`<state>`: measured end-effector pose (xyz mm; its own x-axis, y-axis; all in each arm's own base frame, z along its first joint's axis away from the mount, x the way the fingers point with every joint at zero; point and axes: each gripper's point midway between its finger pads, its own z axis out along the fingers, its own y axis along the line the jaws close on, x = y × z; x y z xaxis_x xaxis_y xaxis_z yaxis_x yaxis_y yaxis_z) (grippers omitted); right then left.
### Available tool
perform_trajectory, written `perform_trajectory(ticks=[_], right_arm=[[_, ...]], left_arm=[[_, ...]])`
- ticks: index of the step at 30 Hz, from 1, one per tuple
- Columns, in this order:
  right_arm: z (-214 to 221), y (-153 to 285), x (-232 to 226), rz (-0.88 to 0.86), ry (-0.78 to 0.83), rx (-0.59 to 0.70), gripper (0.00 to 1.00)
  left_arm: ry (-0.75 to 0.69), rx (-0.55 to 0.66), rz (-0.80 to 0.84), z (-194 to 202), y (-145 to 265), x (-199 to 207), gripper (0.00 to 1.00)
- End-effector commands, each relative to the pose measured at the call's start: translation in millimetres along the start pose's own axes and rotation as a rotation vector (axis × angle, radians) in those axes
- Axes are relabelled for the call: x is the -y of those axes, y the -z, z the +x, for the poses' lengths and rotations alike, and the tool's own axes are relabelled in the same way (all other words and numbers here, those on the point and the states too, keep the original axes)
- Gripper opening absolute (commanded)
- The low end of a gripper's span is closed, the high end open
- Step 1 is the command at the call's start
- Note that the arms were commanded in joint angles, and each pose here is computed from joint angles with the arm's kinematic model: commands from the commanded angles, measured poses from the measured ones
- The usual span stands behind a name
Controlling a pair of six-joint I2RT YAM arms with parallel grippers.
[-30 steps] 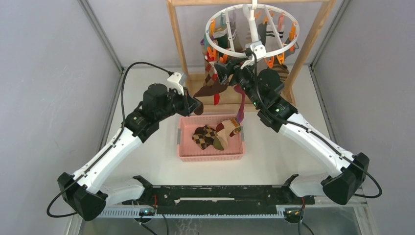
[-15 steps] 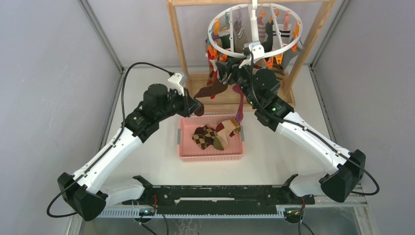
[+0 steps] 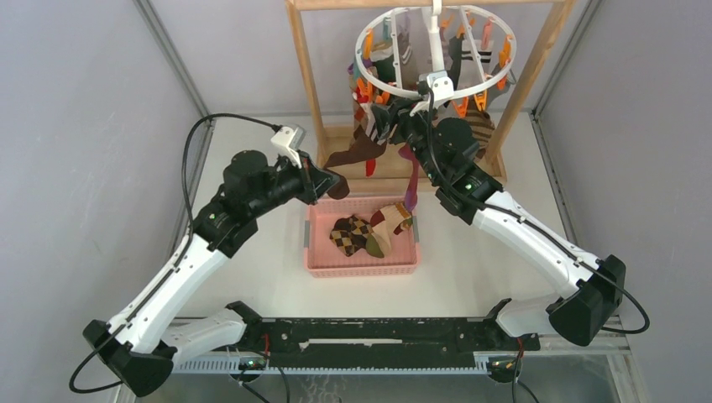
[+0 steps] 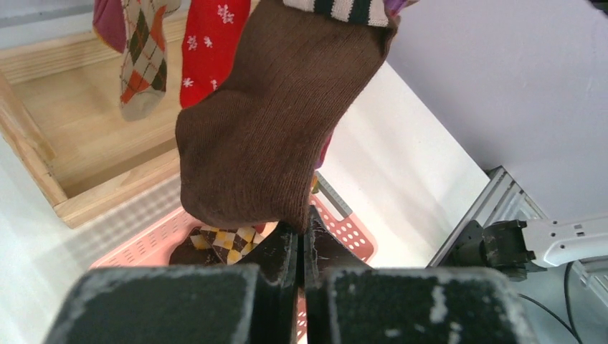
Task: Remove the socks clipped to the hanger
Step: Remove the sock from the hanger.
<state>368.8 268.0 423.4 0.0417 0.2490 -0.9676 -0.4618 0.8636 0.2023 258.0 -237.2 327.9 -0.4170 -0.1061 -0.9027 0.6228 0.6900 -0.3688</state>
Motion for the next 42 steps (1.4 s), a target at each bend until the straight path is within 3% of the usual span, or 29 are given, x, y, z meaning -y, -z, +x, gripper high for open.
perform_trajectory(ticks=[1,11,27,42], right_arm=[[-35.5,3.2,2.6,0.005,-0.02,0.095,0.56],[-37.0,14.9,16.6,-0.028,-0.076,0.108,0.57],[-37.7,9.6,13.1,-0.098,-0.229,0.098,0.58],[-30.2,-0.6,17.6,-0.067,-0.266,0.092,0.57]], left_arm=[[0.015,0.042,0.037,-6.2,14.6,9.1,0.01],[0.036,0.073,0.087,-13.9,36.4,24.8,0.02],[0.048,0.044,0.113,-5.4,31.8,27.4,0.01],[0.044,0.027,0.149,-2.5,28.1,34.3,0.01]])
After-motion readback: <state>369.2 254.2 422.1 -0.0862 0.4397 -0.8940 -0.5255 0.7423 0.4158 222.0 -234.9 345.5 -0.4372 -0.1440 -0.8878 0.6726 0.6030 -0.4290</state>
